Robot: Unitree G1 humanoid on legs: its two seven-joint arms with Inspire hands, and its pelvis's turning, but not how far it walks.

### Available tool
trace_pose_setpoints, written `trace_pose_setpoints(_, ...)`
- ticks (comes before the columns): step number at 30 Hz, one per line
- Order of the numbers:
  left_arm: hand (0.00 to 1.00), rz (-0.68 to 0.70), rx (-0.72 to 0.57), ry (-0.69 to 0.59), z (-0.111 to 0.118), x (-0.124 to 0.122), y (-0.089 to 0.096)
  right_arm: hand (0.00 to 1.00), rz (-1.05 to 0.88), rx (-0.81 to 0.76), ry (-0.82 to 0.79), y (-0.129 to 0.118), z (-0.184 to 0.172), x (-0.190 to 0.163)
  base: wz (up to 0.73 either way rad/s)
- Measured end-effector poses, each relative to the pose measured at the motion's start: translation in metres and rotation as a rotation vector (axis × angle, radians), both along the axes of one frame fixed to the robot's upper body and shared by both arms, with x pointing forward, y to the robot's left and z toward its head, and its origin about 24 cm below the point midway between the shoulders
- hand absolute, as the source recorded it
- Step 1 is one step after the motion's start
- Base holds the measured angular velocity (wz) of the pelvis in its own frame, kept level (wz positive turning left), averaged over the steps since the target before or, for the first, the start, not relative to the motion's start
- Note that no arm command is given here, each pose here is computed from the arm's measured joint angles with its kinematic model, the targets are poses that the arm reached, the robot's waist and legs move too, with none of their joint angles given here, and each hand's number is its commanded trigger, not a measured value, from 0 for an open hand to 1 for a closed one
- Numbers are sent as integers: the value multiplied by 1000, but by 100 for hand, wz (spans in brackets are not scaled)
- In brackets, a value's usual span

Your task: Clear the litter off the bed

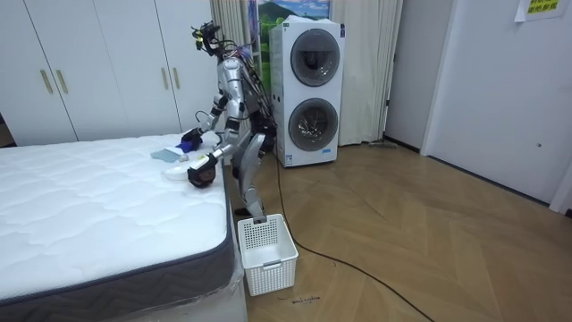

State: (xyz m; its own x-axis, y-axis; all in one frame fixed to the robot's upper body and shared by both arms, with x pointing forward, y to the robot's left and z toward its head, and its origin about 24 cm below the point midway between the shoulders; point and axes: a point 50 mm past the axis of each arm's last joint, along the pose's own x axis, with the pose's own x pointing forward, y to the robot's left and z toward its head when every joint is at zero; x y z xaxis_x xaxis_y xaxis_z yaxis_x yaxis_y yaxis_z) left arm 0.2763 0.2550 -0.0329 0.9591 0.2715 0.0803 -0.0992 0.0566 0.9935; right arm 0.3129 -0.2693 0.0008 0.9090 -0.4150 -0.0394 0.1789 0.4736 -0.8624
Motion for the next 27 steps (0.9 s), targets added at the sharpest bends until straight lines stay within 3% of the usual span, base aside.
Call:
trace_pose_setpoints(6,100,-23,110,-24,17,9,14,100,48,-236,57,-18,13,3,0)
trace_pose_setpoints(13,100,-17,166,-21,21,9,22,100,75,-459,124,-41,28,2,-5)
trace_pose_setpoints(27,100,-3,227,-11,29,10,35,100,197,-854,166,-35,58,24,-7)
